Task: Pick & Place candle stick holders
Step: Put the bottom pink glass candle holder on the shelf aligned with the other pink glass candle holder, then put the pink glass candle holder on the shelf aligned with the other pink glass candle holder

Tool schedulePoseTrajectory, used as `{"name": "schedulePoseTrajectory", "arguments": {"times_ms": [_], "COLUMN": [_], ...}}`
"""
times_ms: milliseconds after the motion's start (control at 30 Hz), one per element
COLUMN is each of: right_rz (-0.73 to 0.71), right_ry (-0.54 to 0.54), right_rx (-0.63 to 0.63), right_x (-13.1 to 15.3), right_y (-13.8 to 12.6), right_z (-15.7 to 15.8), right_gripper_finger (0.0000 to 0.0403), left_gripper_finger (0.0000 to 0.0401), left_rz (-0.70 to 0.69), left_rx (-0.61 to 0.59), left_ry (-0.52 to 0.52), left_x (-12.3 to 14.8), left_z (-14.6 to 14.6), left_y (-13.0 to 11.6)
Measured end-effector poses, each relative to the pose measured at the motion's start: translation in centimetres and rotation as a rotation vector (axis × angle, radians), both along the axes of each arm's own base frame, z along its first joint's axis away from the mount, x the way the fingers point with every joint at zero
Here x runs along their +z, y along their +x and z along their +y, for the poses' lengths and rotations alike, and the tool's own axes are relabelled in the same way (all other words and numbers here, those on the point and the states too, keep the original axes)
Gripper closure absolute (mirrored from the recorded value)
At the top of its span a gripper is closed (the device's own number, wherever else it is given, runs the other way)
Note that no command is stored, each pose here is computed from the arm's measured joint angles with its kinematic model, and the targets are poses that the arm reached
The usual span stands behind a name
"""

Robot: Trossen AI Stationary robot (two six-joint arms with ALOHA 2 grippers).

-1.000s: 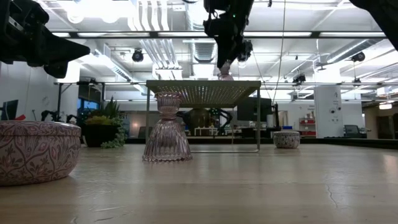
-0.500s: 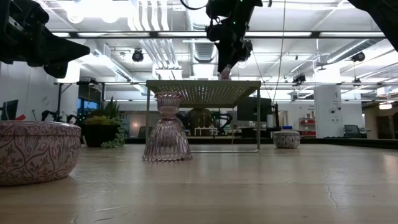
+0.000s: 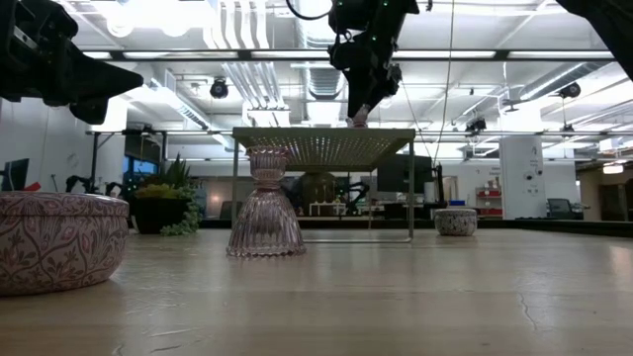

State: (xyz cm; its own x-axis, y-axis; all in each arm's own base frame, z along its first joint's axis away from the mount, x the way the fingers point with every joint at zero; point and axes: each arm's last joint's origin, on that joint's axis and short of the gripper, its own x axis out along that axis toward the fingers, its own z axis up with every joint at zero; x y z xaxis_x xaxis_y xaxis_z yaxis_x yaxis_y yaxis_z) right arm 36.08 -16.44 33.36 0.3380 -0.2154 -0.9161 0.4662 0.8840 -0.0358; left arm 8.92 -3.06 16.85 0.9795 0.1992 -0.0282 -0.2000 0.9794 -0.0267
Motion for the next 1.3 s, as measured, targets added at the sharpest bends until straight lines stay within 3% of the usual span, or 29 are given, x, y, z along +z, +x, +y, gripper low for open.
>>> {"name": "schedulePoseTrajectory", "arguments": {"times_ms": [733,967,1300], "right_rz": [0.032,-0.001,-0.112], "right_ry": [0.036,0.008,-0.042], "right_rx": [0.003,0.012,0.019], "right_x": [-0.3,0.9,4.8], "right_y": [0.0,-0.1,-1.3], "right_z": [1.0,1.2,1.9], "right_gripper_finger": [0.022,0.0178,0.0107], "left_gripper_finger": [0.0387,0.0387,0.0387], "left_rz": [0.0,0.0,0.0], "left_rx": [0.001,0.001,0.001], "left_ry": [0.0,0.0,0.0], "left_x": [0.0,0.0,0.0], "left_z": [0.0,0.0,0.0], "left_y": [0.0,0.0,0.0]}}
